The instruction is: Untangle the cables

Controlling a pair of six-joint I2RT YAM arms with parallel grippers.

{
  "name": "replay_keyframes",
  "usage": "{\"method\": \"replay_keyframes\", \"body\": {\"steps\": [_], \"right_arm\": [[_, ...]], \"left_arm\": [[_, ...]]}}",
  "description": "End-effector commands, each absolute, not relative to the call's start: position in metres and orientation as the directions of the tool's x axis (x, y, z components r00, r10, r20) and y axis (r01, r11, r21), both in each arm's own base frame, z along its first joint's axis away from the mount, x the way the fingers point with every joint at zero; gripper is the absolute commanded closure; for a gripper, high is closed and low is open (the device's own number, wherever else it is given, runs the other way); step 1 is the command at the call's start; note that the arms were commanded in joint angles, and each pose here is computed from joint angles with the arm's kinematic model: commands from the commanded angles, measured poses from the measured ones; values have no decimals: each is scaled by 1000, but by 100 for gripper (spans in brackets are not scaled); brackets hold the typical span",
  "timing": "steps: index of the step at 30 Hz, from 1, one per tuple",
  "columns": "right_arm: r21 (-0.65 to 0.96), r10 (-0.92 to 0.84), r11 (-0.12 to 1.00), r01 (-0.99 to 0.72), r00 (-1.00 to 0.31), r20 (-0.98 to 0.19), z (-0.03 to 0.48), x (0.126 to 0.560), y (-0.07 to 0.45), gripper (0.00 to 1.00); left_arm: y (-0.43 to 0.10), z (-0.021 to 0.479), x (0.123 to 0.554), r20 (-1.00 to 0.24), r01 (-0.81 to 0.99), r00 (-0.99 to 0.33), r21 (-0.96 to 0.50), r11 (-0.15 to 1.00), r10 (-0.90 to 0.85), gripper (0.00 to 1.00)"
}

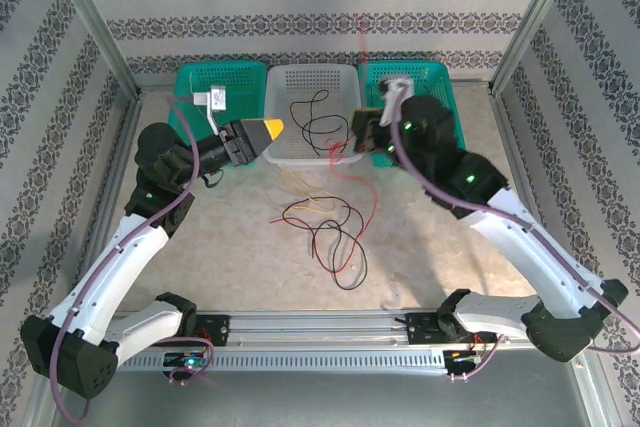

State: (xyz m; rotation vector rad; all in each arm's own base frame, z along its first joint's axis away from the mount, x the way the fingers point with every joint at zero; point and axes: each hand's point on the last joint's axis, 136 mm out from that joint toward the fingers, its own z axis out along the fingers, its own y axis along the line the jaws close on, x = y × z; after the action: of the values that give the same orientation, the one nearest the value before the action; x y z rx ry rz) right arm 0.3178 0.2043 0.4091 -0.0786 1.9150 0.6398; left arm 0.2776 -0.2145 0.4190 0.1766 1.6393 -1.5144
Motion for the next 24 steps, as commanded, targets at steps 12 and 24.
{"method": "replay_keyframes", "body": {"steps": [12, 24], "right_arm": [[489, 431, 872, -33, -424, -797, 425, 432, 76, 100], [408, 391, 907, 106, -570, -723, 349, 505, 53, 81]], "left_arm": [[-199, 329, 281, -620, 463, -647, -782, 417, -445, 6], [-201, 280, 283, -596, 384, -731, -761, 523, -333, 17]]}}
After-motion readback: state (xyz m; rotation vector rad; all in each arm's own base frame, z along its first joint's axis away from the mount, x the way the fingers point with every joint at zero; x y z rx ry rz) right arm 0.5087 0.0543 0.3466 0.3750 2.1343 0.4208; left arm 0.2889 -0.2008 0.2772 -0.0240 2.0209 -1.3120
